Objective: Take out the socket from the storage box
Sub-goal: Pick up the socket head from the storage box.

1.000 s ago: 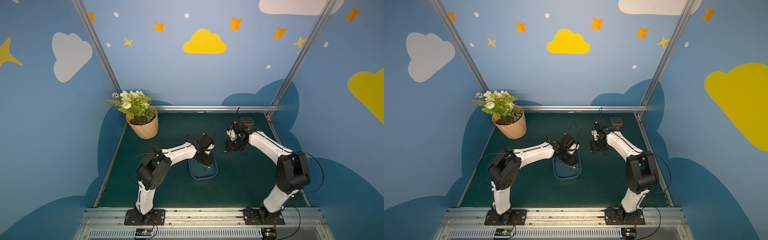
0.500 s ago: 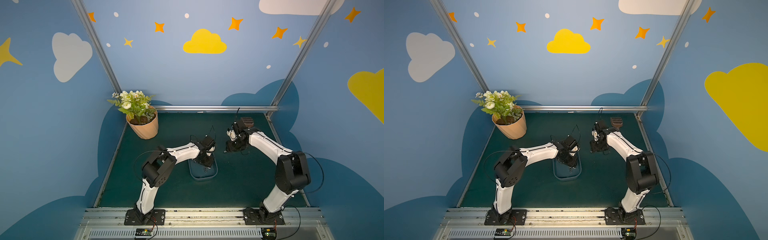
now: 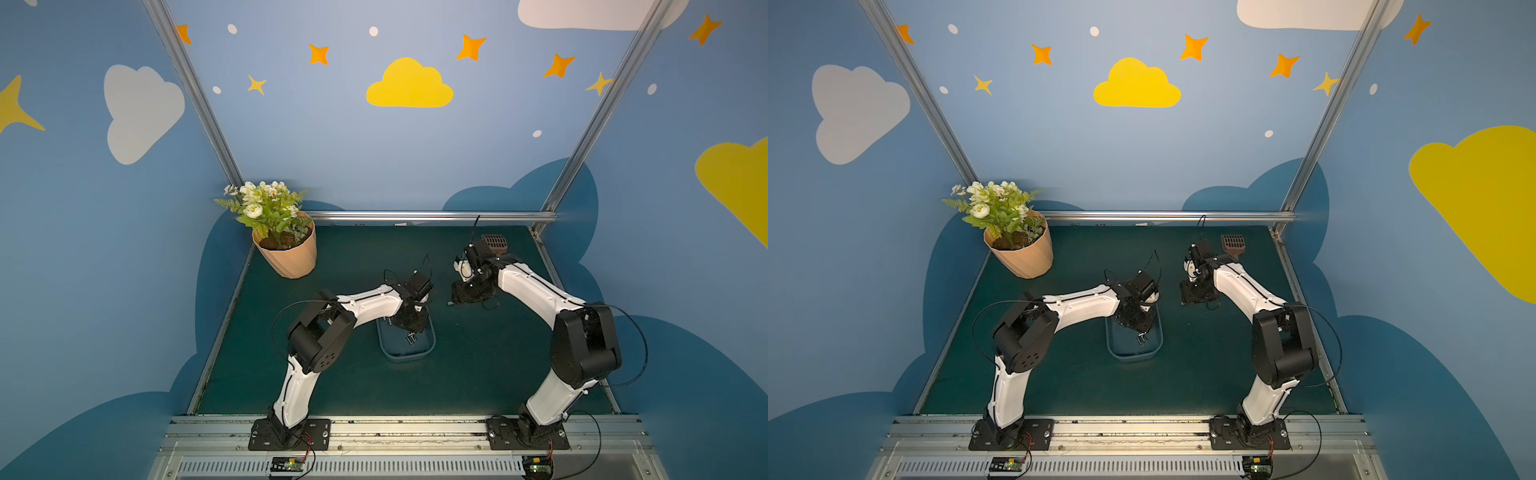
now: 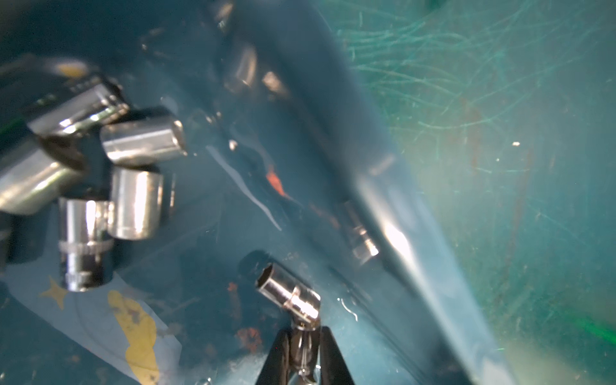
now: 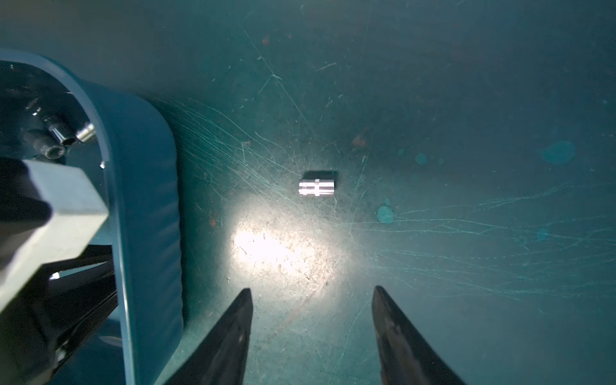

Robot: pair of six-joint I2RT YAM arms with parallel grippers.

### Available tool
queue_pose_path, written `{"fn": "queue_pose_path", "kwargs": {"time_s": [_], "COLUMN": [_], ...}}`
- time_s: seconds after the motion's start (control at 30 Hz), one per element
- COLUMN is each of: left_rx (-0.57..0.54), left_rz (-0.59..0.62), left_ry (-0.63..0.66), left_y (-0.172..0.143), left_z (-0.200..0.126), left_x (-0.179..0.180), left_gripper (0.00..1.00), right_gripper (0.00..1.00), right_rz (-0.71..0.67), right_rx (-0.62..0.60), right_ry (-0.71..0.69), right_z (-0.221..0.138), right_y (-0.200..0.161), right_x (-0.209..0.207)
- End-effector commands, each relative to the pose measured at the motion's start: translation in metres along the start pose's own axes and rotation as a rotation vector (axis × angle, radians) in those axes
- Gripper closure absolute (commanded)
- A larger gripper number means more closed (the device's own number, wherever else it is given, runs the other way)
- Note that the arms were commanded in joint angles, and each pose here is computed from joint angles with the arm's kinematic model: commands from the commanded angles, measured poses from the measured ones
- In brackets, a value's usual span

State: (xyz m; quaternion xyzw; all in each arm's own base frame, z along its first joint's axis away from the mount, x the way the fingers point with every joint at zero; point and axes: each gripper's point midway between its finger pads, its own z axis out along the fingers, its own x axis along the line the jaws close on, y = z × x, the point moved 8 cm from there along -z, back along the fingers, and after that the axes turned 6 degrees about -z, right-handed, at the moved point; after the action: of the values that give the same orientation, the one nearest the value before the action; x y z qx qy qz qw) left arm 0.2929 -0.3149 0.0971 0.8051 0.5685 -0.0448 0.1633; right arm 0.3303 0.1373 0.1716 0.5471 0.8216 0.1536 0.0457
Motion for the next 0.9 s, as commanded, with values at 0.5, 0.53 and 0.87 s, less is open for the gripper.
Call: {"fn": "queue_pose_path", "kwargs": {"time_s": [0.5,0.53,0.87], "left_rx": [-0.122,-0.135,-0.244], "left_rz": [-0.012,-0.013,-0.048], "left_ry": [0.084,0.085,0.119], "left_y": [0.009,0.010,0.016], "left_z": [-0.040,-0.046,-0.101], "left_x": [0.003,0.003,0.020], "left_gripper": [0.84,0.84,0.84], "right_gripper": [0.42,0.42,0.42], "right_rz": [-0.001,0.000,0.002], "right_rx": [-0.011,-0.008,-0.009], "right_ry": [0.007,0.007,0.012], "right_z": [-0.005,-0.005,-0.005], "right_y": [-0.001,-0.002,-0.001], "right_x": [0.000,0.000,0.001]}}
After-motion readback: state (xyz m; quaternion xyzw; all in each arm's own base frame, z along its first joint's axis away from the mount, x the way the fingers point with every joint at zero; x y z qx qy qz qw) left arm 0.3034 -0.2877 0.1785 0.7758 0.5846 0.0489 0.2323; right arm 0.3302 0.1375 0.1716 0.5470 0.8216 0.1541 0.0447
